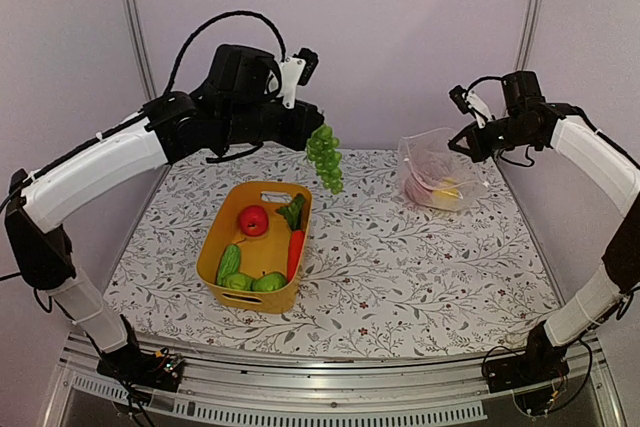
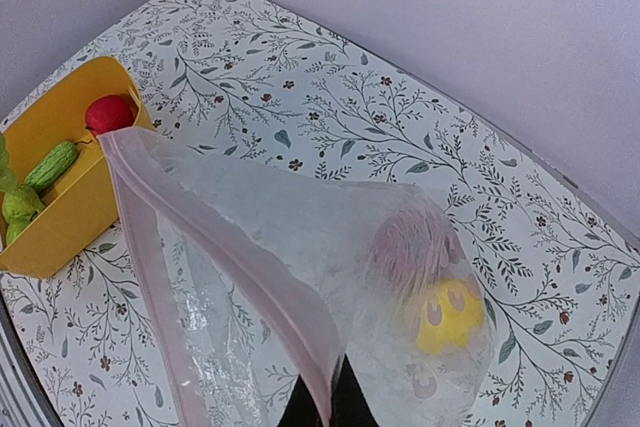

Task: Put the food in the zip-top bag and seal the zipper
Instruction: Pick up the fake vegetable from the bin, then place the fake vegetable in the zipper food storage bag.

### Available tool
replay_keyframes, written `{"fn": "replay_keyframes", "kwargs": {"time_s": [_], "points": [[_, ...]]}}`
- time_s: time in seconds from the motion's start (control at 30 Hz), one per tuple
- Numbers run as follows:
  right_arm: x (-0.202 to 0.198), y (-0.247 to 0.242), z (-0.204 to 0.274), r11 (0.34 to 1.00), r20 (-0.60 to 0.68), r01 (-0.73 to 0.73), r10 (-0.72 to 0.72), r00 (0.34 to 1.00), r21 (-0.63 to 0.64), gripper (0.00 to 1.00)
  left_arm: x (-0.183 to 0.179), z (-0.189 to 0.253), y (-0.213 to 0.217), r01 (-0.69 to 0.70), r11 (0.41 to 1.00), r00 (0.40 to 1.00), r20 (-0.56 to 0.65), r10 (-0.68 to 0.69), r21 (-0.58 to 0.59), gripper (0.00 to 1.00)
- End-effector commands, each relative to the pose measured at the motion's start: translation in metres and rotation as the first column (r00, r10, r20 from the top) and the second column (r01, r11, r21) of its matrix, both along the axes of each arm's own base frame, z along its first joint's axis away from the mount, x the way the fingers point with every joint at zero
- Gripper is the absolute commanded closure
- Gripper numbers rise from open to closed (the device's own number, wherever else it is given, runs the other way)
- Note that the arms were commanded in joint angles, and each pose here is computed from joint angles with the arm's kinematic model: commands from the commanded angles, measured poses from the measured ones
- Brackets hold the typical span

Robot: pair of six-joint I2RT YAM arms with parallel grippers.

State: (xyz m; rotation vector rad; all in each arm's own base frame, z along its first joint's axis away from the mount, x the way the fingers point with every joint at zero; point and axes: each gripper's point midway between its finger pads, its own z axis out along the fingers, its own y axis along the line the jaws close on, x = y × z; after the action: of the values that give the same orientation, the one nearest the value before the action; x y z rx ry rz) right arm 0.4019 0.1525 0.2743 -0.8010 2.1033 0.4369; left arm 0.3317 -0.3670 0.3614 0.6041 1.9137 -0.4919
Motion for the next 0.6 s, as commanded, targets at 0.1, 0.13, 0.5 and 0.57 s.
{"fn": "replay_keyframes", "kwargs": {"time_s": [0.1, 0.13, 0.5, 0.57], "points": [[0.003, 0.004, 0.001, 1.0, -0.012, 0.001, -0.001, 1.0, -0.02, 1.0, -0.027, 0.051, -0.067, 0.21, 0.968, 0.966, 0.18, -0.184, -0.137, 1.0], [0.003, 0.005, 0.002, 1.0, -0.015, -0.002, 0.001, 1.0, -0.015, 1.0, -0.03, 0.056, -0.073, 0.23, 0.96, 0.96, 0.199, -0.197, -0.159, 1.0], [-0.002, 0.014, 0.006, 1.0, -0.038, -0.029, 0.029, 0.999, 0.008, 1.0, -0.024, 0.082, -0.144, 0.364, 0.885, 0.904, 0.337, -0.262, -0.289, 1.0], [-0.002, 0.016, 0.006, 0.999, -0.045, -0.033, 0.034, 0.998, 0.017, 1.0, -0.016, 0.08, -0.157, 0.366, 0.878, 0.902, 0.348, -0.254, -0.308, 1.0]]}}
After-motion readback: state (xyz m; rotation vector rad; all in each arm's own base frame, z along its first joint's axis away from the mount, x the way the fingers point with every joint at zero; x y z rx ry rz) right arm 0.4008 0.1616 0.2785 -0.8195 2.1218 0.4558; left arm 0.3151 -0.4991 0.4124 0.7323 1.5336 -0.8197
